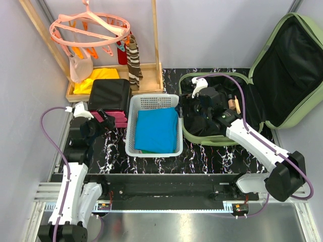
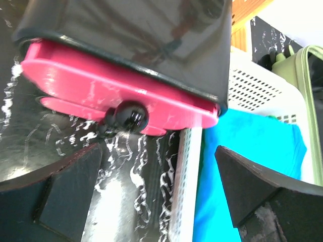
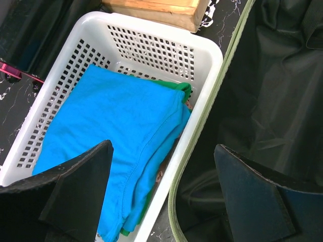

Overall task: Open, take out, and arrange the luggage
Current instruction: Open the drawer

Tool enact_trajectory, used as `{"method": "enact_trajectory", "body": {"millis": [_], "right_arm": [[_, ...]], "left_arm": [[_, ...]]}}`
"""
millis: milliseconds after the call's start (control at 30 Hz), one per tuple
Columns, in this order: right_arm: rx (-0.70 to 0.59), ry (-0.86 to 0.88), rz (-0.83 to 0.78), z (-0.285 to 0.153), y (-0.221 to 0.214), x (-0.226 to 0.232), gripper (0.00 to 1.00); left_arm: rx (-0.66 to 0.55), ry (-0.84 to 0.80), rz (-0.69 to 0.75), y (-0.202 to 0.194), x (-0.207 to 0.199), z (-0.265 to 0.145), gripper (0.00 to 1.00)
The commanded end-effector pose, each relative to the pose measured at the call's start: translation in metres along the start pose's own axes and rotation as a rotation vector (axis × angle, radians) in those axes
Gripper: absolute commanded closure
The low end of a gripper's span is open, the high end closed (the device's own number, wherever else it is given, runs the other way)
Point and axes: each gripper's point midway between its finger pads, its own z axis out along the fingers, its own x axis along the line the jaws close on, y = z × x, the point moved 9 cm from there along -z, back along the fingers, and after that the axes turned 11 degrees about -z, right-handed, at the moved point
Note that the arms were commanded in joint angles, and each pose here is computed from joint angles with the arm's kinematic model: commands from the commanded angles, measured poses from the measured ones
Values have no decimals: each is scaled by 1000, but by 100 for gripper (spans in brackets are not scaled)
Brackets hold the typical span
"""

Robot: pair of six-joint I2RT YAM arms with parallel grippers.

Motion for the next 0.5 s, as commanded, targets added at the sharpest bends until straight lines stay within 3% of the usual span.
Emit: {"method": "enact_trajectory", "body": {"millis": [0,200,467], "right_arm": [[-66,-7,-8,-10,16,-3,9],[-65,-3,-5,-10,14,-3,9],[-72,-50,1,-20,6,-14,8]], "left_arm": [[11,18,72,-4,6,-6,3],[64,27,129,9,-2,8,10],[53,82,233,36,-9,25,13]]}}
